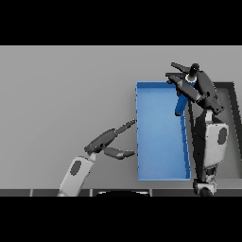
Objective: Pick up the blue pipe and place it into the blue bin.
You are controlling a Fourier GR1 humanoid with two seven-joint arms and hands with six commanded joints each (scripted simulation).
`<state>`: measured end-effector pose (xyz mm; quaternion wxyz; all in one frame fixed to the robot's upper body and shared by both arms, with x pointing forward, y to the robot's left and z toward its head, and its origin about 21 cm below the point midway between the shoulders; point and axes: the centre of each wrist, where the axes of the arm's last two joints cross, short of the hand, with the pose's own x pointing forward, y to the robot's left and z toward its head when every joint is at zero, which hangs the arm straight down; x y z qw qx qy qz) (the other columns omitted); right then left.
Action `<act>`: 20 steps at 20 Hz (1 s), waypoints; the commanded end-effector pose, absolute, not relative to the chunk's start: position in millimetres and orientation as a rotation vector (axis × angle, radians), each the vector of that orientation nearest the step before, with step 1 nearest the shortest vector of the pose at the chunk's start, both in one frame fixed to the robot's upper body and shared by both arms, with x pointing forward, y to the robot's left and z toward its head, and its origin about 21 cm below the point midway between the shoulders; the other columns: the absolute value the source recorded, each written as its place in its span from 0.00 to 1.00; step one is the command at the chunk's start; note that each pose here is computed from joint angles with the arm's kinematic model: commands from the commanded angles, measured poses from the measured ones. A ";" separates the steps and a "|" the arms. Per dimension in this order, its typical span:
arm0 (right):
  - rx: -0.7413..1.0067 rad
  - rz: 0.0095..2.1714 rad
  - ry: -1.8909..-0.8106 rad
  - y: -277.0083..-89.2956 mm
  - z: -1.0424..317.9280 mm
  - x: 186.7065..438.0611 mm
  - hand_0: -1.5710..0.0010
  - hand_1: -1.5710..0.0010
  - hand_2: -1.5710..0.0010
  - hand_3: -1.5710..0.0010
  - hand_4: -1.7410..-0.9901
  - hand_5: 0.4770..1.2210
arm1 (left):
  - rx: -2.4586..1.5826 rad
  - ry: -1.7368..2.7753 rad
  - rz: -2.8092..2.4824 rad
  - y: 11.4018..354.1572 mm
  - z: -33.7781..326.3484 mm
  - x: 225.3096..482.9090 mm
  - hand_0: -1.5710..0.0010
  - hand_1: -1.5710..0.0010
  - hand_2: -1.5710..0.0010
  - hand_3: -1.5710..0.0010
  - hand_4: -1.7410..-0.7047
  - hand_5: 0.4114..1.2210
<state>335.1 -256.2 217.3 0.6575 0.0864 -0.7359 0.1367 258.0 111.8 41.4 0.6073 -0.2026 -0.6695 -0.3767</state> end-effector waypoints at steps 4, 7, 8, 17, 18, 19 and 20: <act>0.095 0.250 -1.526 -269.3 176.0 329.3 0.00 0.00 0.00 0.00 0.32 1.00 | -0.445 -1.550 -0.883 112.1 40.2 258.9 1.00 1.00 1.00 1.00 0.79 0.06; 0.048 0.181 -1.408 -269.9 144.2 325.9 0.00 0.00 0.00 0.00 0.32 1.00 | -0.430 -1.552 -0.881 108.0 42.9 265.4 1.00 1.00 1.00 1.00 0.78 0.07; 0.023 0.173 -1.378 -273.3 138.6 325.2 0.00 0.00 0.00 0.00 0.32 1.00 | -0.433 -1.557 -0.882 109.6 40.7 263.7 1.00 1.00 1.00 1.00 0.78 0.07; 0.045 0.081 -1.045 -270.3 90.1 316.0 0.00 0.00 0.00 0.74 0.09 0.93 | -0.423 -1.580 -0.881 112.1 39.3 259.3 1.00 1.00 1.00 1.00 0.79 0.10; 0.043 0.064 -1.010 -268.4 89.8 315.3 0.00 0.00 0.03 0.71 0.15 0.92 | -0.420 -1.565 -0.885 111.2 38.7 261.5 1.00 1.00 1.00 1.00 0.79 0.10; 0.032 0.045 -0.984 -271.0 93.8 318.1 0.14 0.18 0.21 0.77 0.25 0.91 | -0.429 -1.572 -0.887 109.1 40.2 259.1 1.00 1.00 1.00 1.00 0.79 0.10; 0.029 0.037 -0.963 -268.2 93.8 318.9 0.31 0.35 0.37 0.81 0.36 0.90 | -0.421 -1.560 -0.884 106.6 39.5 261.3 1.00 1.00 1.00 1.00 0.79 0.10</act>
